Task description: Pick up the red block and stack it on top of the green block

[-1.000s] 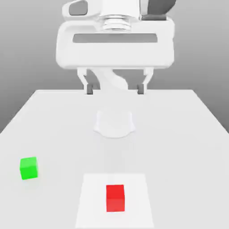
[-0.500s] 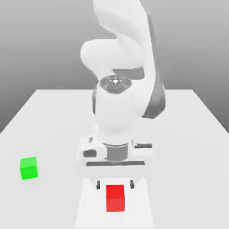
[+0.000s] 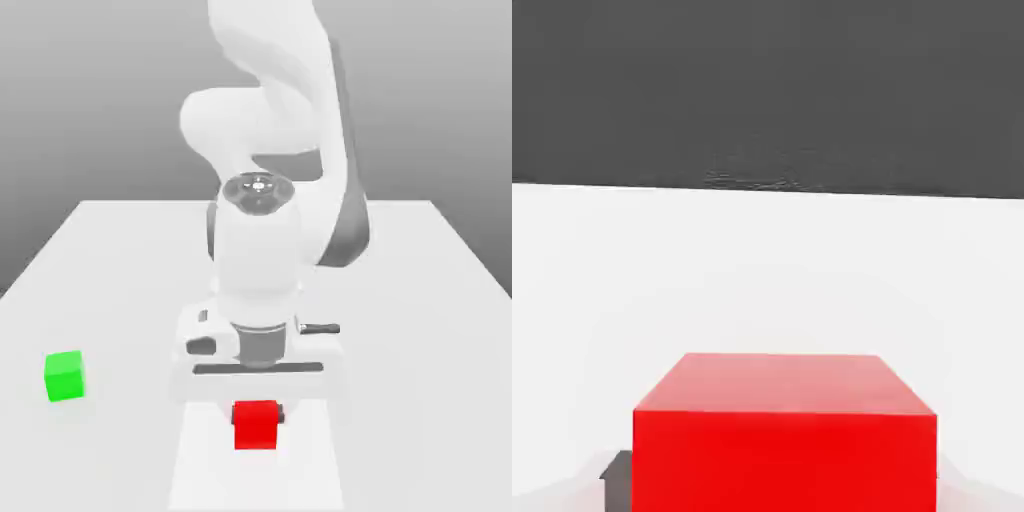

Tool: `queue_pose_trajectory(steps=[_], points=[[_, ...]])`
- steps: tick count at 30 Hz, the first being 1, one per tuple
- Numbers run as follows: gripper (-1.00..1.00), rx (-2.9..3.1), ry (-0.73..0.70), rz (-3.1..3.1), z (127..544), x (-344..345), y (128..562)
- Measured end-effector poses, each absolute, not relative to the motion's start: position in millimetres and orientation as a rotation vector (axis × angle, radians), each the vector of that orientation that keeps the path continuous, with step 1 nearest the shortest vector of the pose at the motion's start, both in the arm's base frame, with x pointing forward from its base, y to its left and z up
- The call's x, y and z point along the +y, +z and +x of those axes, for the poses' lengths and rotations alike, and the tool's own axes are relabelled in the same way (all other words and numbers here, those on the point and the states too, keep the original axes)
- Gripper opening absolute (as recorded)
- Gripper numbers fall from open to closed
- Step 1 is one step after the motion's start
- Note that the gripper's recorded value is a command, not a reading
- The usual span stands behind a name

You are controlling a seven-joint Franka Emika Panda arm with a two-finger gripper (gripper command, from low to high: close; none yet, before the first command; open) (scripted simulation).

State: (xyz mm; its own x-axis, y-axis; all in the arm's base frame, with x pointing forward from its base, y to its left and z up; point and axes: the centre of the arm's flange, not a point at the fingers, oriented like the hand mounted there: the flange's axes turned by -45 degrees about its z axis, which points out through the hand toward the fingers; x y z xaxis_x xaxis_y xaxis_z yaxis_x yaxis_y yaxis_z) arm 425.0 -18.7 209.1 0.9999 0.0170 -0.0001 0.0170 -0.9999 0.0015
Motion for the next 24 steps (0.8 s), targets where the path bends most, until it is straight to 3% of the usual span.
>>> queue_pose_trajectory(steps=[8, 16, 22, 23, 24], points=[[-1.00, -0.172, -0.003, 3.132, 381.0, -165.4, 228.8], [-1.00, -0.327, -0.002, 3.124, 294.6, -276.9, 244.4], [-1.00, -0.309, 0.000, 3.128, 285.6, -285.6, 196.3], [1.00, -0.310, 0.000, 3.128, 285.0, -285.3, 186.7], [1.00, -0.310, 0.000, 3.128, 285.0, -285.3, 186.7]])
